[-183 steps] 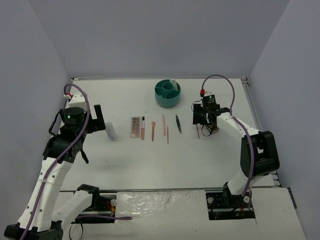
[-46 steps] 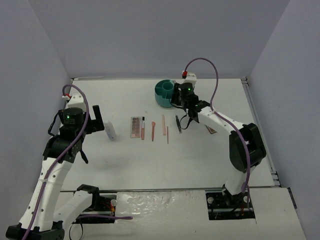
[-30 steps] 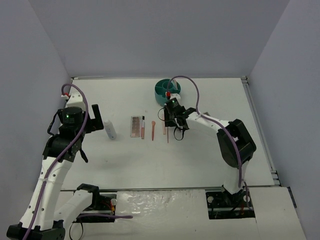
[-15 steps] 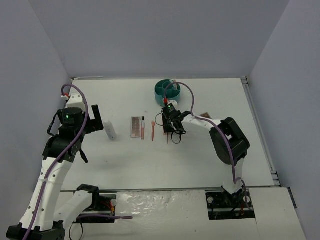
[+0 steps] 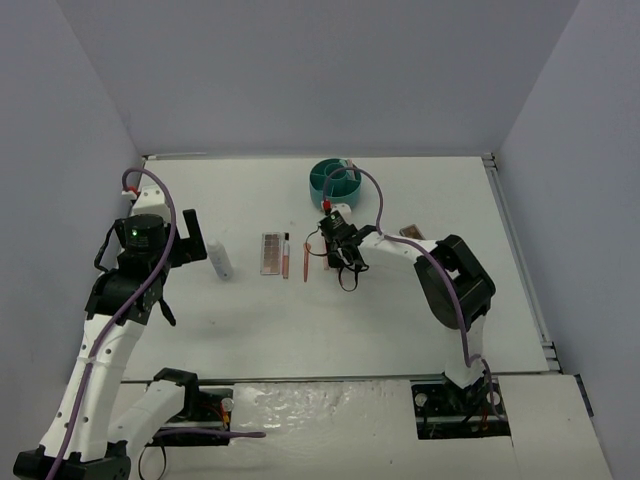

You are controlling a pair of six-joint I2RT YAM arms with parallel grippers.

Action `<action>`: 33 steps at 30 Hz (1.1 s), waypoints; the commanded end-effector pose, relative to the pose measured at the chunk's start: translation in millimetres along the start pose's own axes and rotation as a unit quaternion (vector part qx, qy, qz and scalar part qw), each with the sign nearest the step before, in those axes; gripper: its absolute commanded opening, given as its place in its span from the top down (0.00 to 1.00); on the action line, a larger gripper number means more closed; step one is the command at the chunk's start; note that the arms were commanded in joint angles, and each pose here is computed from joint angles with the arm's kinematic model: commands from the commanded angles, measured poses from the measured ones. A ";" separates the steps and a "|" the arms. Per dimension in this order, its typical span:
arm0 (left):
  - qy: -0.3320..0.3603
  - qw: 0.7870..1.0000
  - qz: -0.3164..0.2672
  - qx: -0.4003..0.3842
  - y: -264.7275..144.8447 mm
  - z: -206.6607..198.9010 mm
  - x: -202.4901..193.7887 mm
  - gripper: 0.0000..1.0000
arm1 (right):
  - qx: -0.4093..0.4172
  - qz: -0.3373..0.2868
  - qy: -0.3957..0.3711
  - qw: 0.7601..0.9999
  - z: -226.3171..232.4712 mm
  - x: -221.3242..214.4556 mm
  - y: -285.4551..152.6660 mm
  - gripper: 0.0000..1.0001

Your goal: Organize the makeup

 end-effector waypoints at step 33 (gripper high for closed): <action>-0.021 0.999 -0.033 -0.006 -1.8 -2.6 16.4 0.03 | -0.055 -0.530 0.333 0.778 -122.8 215.6 -131.3 1.00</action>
Point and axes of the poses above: each gripper's point midway between its finger pads, its own y axis out along the fingers, its own z axis along the line the jaws close on, x = y × z, the point moved 4 cm from there along -y, back along the fingers, and after that the axes turned 10 degrees about -y, right-handed, at the moved point
